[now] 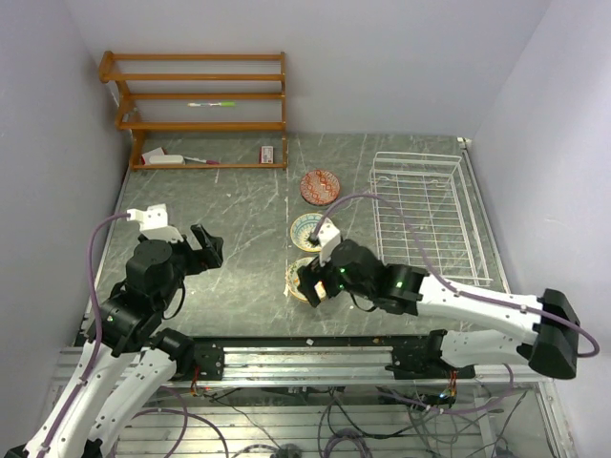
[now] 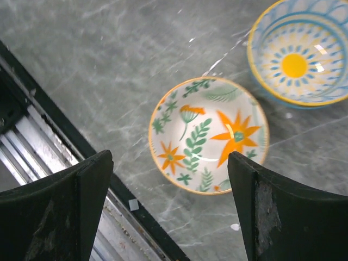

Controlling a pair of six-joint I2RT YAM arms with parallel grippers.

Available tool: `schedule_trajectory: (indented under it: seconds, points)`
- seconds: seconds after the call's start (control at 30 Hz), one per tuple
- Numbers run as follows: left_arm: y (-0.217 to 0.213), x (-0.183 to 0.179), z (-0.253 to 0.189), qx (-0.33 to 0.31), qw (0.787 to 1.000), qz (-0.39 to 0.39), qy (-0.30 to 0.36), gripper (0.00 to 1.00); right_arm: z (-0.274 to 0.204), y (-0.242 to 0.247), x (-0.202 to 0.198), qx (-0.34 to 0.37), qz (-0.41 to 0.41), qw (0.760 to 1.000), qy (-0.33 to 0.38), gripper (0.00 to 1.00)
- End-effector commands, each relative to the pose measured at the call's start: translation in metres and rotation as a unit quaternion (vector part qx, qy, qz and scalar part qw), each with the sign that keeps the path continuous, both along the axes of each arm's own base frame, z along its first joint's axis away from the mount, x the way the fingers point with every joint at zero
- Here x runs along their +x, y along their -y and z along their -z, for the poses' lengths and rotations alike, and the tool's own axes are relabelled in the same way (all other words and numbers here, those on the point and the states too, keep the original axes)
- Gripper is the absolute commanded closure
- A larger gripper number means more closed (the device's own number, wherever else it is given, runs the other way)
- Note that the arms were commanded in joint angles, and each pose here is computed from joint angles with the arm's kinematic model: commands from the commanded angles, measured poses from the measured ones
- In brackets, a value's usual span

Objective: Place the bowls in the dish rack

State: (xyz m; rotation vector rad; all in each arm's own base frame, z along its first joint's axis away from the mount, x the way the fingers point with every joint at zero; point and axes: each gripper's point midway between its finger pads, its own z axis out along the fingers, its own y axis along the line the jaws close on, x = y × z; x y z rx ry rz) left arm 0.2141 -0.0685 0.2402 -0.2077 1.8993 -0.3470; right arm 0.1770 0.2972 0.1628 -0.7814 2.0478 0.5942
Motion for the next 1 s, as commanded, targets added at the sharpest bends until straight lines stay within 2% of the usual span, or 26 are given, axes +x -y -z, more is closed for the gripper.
schedule_trajectory:
  seconds: [0.0,0.2,0.3,0.33,0.97]
  points:
    - [-0.004,-0.001,-0.016,-0.009,1.0,-0.009,0.017,0.02,0.007,-0.022,-0.015,-0.028,-0.028,0.999,0.015,0.15]
    - [-0.004,-0.002,-0.017,-0.011,1.0,-0.008,0.02,0.02,0.031,-0.039,-0.03,-0.061,-0.085,0.994,-0.005,0.36]
    - [-0.004,-0.003,-0.018,-0.013,1.0,-0.008,0.023,0.02,0.038,-0.043,-0.03,-0.072,-0.094,0.993,-0.008,0.52]
    - [-0.004,-0.003,-0.019,-0.013,1.0,-0.008,0.024,0.02,0.04,-0.045,-0.03,-0.076,-0.096,0.992,-0.008,0.54]
    - [-0.002,-0.003,-0.018,-0.012,1.0,-0.002,0.022,0.02,0.076,-0.049,-0.024,-0.137,-0.101,0.985,-0.018,0.55]
